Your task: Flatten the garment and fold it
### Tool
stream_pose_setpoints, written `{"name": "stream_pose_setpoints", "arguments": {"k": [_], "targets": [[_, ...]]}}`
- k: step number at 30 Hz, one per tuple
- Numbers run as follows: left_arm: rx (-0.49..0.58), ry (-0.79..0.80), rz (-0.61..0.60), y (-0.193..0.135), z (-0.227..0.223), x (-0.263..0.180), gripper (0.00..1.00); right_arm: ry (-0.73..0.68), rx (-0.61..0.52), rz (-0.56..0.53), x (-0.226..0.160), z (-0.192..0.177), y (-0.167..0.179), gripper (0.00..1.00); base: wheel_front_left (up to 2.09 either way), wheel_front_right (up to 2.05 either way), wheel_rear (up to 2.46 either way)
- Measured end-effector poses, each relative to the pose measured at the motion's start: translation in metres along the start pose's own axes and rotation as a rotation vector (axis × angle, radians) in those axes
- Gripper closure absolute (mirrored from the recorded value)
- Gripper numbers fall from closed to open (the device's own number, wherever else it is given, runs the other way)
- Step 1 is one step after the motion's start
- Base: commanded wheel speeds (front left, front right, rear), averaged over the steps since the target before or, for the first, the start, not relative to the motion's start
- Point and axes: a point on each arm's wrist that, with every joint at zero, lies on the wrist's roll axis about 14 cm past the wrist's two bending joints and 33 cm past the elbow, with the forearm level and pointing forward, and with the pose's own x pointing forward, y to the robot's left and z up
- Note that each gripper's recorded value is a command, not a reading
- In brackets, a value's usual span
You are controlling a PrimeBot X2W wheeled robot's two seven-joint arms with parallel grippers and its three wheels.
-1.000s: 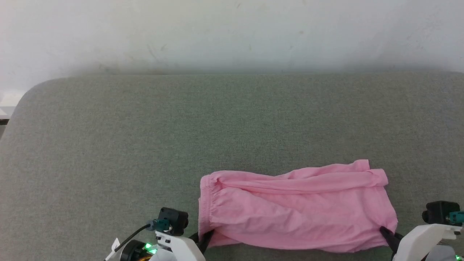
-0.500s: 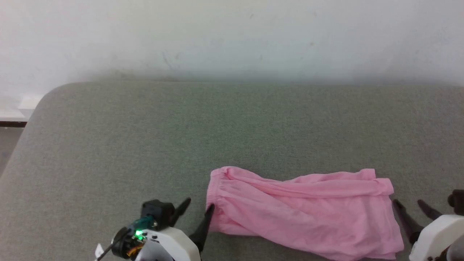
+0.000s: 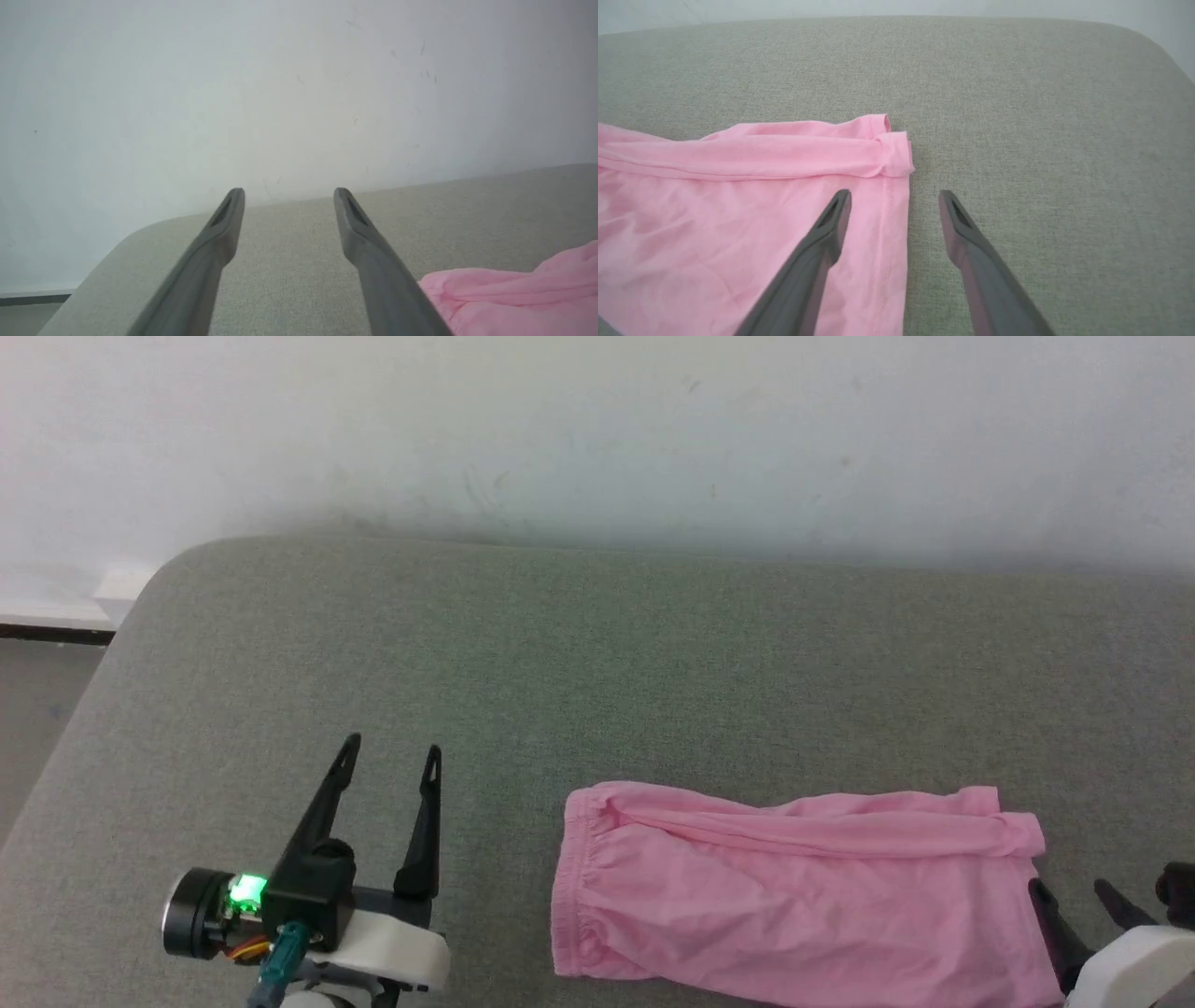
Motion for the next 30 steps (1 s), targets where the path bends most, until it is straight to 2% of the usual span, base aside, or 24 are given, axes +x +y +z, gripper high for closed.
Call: {"name": "stream_pose_setpoints", "arguments": {"k": [3, 9, 15, 20, 21, 22, 27, 30], "targets": [[0.065, -0.066, 0.033, 0.005, 0.017, 0.000, 0.00, 0.063, 0.027, -0.026, 0.003, -0.019, -0.004, 0.00, 0.00, 0.00, 0.00], [0.073, -0.031, 0.076, 0.006, 0.006, -0.014, 0.00, 0.222, 0.155, -0.019, 0.009, -0.061, 0.008, 0.00, 0.00, 0.00, 0.00], [0.072, -0.020, 0.084, 0.007, 0.002, -0.013, 0.00, 0.295, 0.186, 0.020, 0.022, -0.070, 0.020, 0.00, 0.00, 0.00, 0.00], [0.069, -0.006, 0.077, 0.006, -0.004, -0.011, 0.00, 0.360, 0.143, 0.063, 0.028, -0.076, 0.029, 0.00, 0.00, 0.00, 0.00], [0.069, -0.002, 0.078, 0.006, -0.005, -0.011, 0.00, 0.369, 0.138, 0.072, 0.030, -0.076, 0.031, 0.55, 0.00, 0.00, 0.00], [0.066, 0.002, 0.077, 0.006, -0.006, -0.011, 0.00, 0.375, 0.136, 0.080, 0.030, -0.076, 0.032, 1.00, 0.00, 0.00, 0.00], [0.050, 0.014, 0.071, 0.003, -0.010, -0.010, 0.00, 0.368, 0.136, 0.107, 0.033, -0.074, 0.040, 1.00, 0.00, 0.00, 0.00], [0.048, 0.011, 0.062, 0.000, -0.010, -0.010, 0.00, 0.330, 0.142, 0.086, 0.032, -0.068, 0.032, 1.00, 0.00, 0.00, 0.00]]}}
